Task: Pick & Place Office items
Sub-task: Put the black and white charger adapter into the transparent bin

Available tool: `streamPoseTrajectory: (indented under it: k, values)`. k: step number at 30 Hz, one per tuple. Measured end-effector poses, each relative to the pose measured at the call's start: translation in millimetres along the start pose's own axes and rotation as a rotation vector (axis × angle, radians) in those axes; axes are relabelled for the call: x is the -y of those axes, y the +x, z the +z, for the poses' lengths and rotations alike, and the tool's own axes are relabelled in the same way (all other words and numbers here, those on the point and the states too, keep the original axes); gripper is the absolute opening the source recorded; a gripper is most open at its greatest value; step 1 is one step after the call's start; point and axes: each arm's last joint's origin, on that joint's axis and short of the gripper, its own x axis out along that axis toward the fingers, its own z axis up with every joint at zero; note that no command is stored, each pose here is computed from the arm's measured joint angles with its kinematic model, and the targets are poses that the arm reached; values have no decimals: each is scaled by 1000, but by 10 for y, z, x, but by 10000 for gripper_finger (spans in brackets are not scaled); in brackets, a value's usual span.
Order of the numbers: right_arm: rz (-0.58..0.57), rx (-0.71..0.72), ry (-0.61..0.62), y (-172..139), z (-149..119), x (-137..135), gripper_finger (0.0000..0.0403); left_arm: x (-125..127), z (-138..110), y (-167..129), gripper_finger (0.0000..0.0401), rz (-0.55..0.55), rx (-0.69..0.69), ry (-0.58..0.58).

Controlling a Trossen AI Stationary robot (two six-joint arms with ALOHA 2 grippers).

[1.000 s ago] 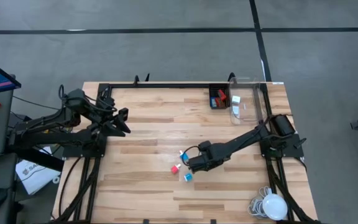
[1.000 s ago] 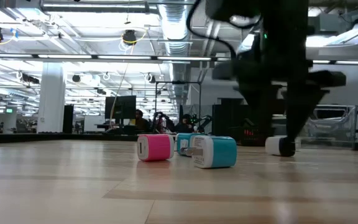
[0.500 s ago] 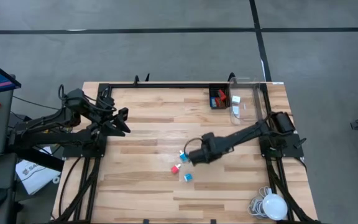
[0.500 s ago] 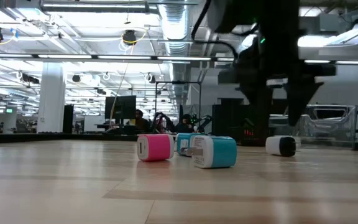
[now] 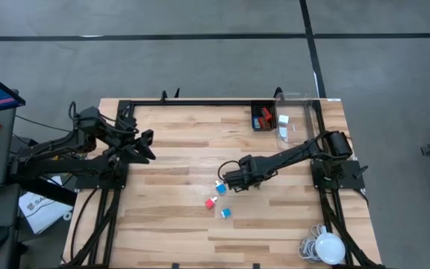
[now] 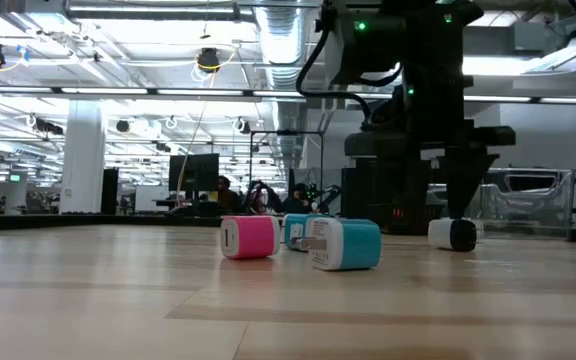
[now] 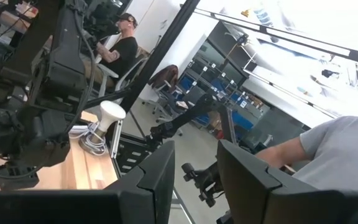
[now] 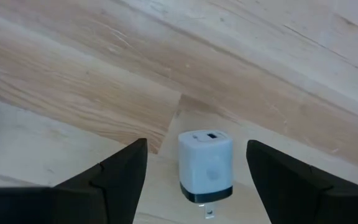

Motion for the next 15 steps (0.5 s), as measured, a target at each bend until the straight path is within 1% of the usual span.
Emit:
streamPoseTrajectory:
  k: [4, 10, 15]
  values:
    - [0, 0, -17, 3, 1, 1, 266, -2, -1, 0, 117, 1, -1, -5]
    - [2, -51, -22, 148, -69, 50, 266, -2, -1, 0, 117, 2, -1, -21]
    - [-1, -52, -37, 171, -89, 60, 266, -3, -1, 1, 117, 2, -1, -26]
